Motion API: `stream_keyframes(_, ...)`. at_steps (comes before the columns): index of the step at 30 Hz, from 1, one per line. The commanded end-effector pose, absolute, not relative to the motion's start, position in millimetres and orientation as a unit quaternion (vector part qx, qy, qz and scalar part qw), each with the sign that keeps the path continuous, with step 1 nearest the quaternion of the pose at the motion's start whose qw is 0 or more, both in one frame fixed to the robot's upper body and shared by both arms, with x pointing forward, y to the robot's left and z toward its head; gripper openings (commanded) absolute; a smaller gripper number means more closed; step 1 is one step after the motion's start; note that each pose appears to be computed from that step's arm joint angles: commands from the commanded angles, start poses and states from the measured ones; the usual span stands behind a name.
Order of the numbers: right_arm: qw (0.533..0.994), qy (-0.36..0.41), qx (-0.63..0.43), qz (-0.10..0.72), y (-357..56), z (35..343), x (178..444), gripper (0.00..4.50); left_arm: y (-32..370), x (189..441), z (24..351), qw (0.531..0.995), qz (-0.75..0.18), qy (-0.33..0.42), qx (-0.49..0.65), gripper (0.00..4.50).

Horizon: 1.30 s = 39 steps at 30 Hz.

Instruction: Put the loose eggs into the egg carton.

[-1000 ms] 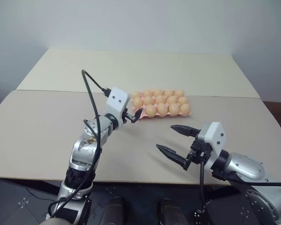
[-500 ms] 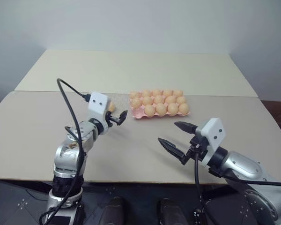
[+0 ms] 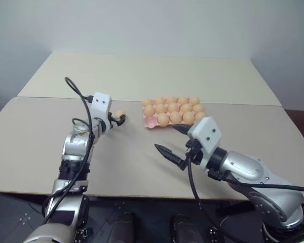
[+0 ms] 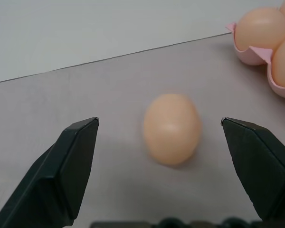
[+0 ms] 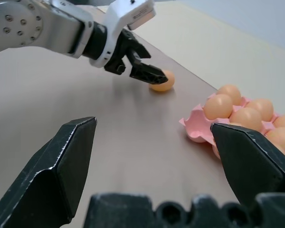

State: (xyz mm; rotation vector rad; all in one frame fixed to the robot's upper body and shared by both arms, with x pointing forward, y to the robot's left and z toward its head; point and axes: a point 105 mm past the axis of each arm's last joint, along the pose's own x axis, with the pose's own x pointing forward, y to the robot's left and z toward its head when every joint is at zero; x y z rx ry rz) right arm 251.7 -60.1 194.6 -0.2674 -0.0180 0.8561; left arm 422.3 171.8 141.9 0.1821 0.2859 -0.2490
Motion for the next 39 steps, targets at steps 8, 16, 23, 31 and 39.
stream_keyframes(8, 0.897, -0.039, -0.142, 0.418, -54, 209, 251, 4.5, 156, 449, 140, 0.971, -0.159, 0.143, 0.111, 4.48)
stream_keyframes(16, 0.9, -0.041, -0.141, 0.411, -57, 209, 252, 4.5, 152, 450, 138, 0.97, -0.167, 0.134, 0.117, 2.28)
stream_keyframes(23, 0.903, -0.031, -0.138, 0.406, -75, 211, 249, 4.5, 130, 426, 182, 0.963, -0.211, 0.035, 0.162, 1.72)
stream_keyframes(31, 0.889, 0.039, -0.165, 0.426, -92, 200, 237, 4.5, 69, 402, 185, 0.929, -0.323, 0.022, 0.177, 1.72)
stream_keyframes(39, 0.893, 0.034, -0.167, 0.418, -87, 199, 236, 4.5, 62, 407, 169, 0.923, -0.329, 0.044, 0.194, 1.68)
